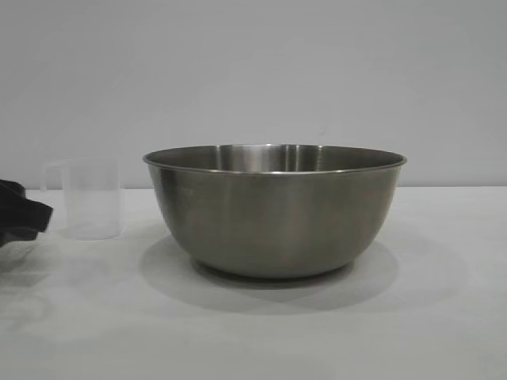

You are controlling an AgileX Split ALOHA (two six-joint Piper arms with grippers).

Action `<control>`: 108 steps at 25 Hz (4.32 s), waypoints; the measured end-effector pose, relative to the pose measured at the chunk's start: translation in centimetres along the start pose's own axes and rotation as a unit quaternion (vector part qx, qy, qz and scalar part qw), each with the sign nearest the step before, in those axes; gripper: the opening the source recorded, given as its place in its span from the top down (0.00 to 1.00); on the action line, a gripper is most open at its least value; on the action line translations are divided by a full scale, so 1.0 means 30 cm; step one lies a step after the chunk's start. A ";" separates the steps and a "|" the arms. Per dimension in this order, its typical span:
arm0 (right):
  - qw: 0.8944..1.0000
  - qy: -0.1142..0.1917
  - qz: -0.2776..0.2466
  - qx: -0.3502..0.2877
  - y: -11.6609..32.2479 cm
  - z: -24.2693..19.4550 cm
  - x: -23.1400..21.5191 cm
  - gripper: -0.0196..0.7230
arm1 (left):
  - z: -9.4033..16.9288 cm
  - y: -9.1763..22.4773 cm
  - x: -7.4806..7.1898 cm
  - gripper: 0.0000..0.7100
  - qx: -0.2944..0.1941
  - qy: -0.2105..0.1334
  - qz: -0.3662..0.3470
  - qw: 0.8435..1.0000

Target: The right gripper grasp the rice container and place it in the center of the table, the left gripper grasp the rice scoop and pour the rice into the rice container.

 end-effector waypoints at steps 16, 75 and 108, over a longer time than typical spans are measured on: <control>1.000 0.000 0.000 0.000 0.000 0.000 0.000 0.30 | 0.185 -0.227 -0.015 0.56 -0.061 0.048 0.033 0.996; 1.000 0.000 0.000 0.000 0.000 0.000 0.000 0.30 | 1.102 -0.183 0.081 0.29 0.039 0.114 -0.054 0.991; 1.000 0.000 0.000 0.000 0.000 0.000 0.000 0.30 | 1.096 -0.179 0.177 0.29 0.057 -0.053 0.035 0.996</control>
Point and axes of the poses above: a point on each arm's last joint axis where the gripper is mounted, z pointing back along that axis away from the gripper, x along the wrist's bending axis when the last joint is at zero, y = z × x, the point moved 10 cm from there along -z, pointing out along that axis toward the gripper, and after that the axes turned 4 degrees about -z, right-handed, at the moved point
